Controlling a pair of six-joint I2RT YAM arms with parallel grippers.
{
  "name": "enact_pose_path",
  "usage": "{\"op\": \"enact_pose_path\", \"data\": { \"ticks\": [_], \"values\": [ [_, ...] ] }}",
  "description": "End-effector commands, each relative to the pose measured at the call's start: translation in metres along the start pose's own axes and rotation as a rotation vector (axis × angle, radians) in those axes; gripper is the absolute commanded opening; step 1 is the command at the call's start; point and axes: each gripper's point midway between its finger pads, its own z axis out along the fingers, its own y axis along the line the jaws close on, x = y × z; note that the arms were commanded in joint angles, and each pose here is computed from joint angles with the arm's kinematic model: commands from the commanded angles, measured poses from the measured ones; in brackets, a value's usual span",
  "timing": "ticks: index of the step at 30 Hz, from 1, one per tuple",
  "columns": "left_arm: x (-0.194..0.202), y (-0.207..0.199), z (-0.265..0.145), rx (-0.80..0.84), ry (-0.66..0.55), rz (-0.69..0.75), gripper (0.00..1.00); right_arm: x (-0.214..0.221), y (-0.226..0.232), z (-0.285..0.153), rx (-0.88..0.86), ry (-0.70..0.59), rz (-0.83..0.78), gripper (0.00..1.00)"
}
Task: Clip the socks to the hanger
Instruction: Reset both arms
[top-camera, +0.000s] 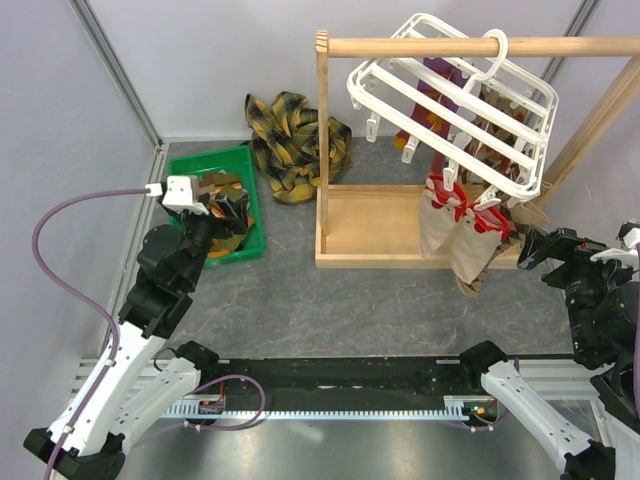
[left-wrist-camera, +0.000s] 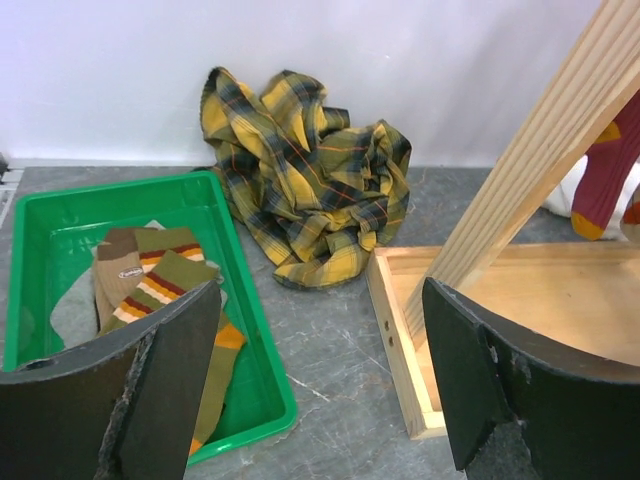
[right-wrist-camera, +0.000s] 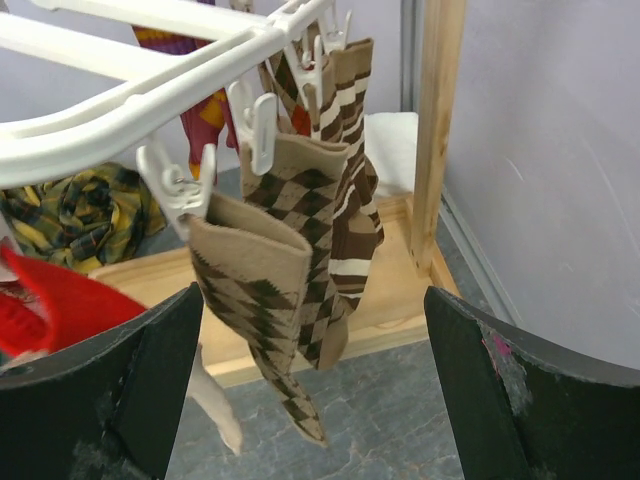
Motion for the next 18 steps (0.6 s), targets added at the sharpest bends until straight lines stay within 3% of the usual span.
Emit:
{"op": "enact_pose_path", "data": {
  "ticks": [1, 10, 18],
  "values": [
    [-0.020, 0.014, -0.018, -0.049, -0.083, -0.010, 0.89, -0.011, -0.014, -0.004, 0.053, -0.096, 0.049, 0.98],
    [-0.049, 0.060, -0.087, -0.188, -0.267, -0.052, 0.95, -0.003, -0.030, -0.015, 0.066, -0.176, 0.072, 0.98],
    [-0.044, 0.092, -0.136, -0.277, -0.387, -0.150, 0.99, 0.005, -0.042, -0.020, 0.084, -0.233, 0.066, 0.98]
  ]
}}
